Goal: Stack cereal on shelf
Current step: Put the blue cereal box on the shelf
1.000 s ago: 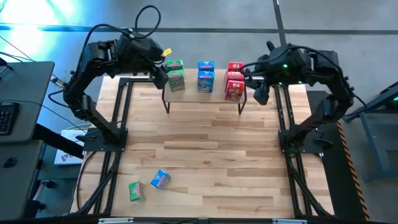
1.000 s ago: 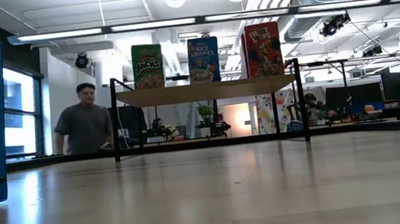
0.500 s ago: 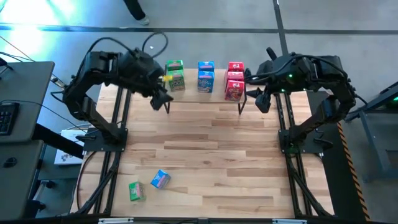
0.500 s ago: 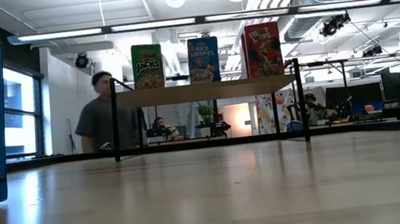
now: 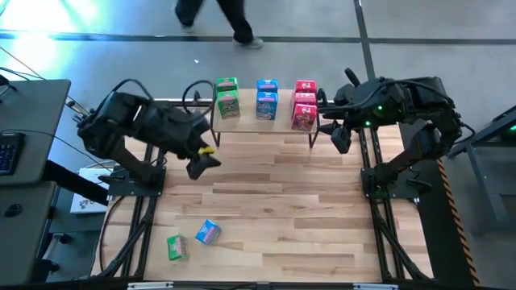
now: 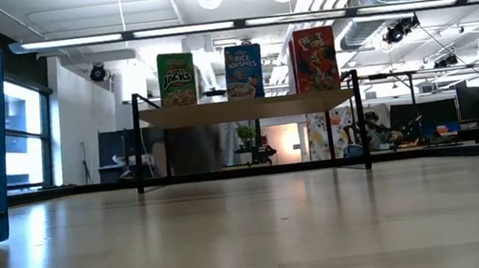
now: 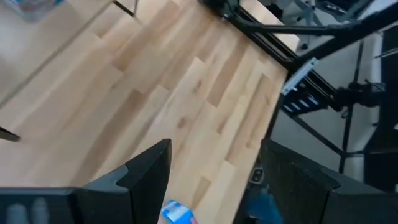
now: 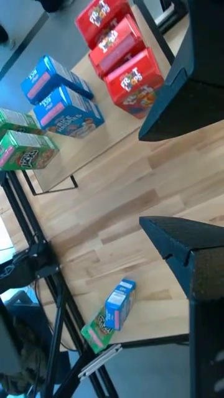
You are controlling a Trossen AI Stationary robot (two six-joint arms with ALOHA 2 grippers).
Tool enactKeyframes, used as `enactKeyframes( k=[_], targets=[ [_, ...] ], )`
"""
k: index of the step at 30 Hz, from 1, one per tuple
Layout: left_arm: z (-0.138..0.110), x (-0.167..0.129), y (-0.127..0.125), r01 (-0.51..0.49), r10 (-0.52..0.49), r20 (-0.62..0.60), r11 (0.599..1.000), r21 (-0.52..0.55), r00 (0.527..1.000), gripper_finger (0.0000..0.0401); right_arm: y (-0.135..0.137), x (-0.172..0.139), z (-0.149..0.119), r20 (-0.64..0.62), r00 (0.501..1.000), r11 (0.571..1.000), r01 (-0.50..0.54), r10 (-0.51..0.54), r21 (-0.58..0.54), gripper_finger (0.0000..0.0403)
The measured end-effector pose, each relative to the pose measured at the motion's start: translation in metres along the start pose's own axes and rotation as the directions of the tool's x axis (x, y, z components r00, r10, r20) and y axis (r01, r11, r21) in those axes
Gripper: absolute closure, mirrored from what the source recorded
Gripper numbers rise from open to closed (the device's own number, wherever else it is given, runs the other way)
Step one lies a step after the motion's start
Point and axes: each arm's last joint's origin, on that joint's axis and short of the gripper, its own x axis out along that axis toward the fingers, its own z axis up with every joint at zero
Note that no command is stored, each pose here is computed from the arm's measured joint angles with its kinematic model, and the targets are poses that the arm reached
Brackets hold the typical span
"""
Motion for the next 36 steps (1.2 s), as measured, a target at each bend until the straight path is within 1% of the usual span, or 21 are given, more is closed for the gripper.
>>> enactKeyframes(
  k=[5, 8, 11, 14, 19, 25, 29, 32, 36],
  targets=[
    [-0.016, -0.002, -0.017, 0.026, -0.026, -0.018, 1.0, -0.014, 1.0, 0.0164, 0.0, 0.0, 0.0, 0.0, 1.0, 0.999, -0.002, 0.002, 0.035, 0.0203],
    [-0.026, -0.002, -0.026, 0.025, -0.025, -0.012, 0.999, -0.023, 1.0, 0.0164, 0.0, 0.0, 0.0, 0.0, 1.0, 0.999, -0.002, 0.002, 0.042, 0.0203],
    [-0.035, 0.004, -0.035, 0.01, -0.01, -0.021, 0.999, -0.034, 1.0, 0.0164, 0.001, 0.0, 0.0, -0.003, 1.0, 0.999, -0.006, 0.006, 0.039, 0.0203],
    [-0.048, 0.02, -0.04, -0.049, 0.046, -0.066, 0.997, -0.052, 0.997, 0.0164, 0.001, 0.0, 0.0, -0.004, 1.0, 0.999, -0.008, 0.009, 0.037, 0.0203],
    [-0.07, 0.049, -0.043, -0.157, 0.142, -0.148, 0.984, -0.09, 0.979, 0.0164, 0.001, 0.0, 0.0, -0.01, 1.0, 1.0, -0.022, 0.022, 0.014, 0.0203],
    [-0.097, 0.077, -0.041, -0.287, 0.249, -0.221, 0.945, -0.158, 0.943, 0.0164, 0.002, 0.0, -0.001, -0.023, 0.998, 0.999, -0.051, 0.051, -0.003, 0.0203],
    [-0.116, 0.089, -0.041, -0.348, 0.294, -0.275, 0.922, -0.172, 0.915, 0.0164, 0.002, 0.0, -0.001, -0.024, 0.998, 0.998, -0.054, 0.053, -0.024, 0.0203],
    [-0.129, 0.098, -0.039, -0.4, 0.334, -0.302, 0.897, -0.189, 0.893, 0.0164, 0.002, 0.0, -0.001, -0.024, 0.998, 0.998, -0.054, 0.053, -0.044, 0.0203],
    [-0.144, 0.106, -0.037, -0.446, 0.361, -0.342, 0.87, -0.212, 0.868, 0.0164, 0.002, 0.0, -0.001, -0.024, 0.998, 0.998, -0.054, 0.053, -0.045, 0.0203]
  ],
)
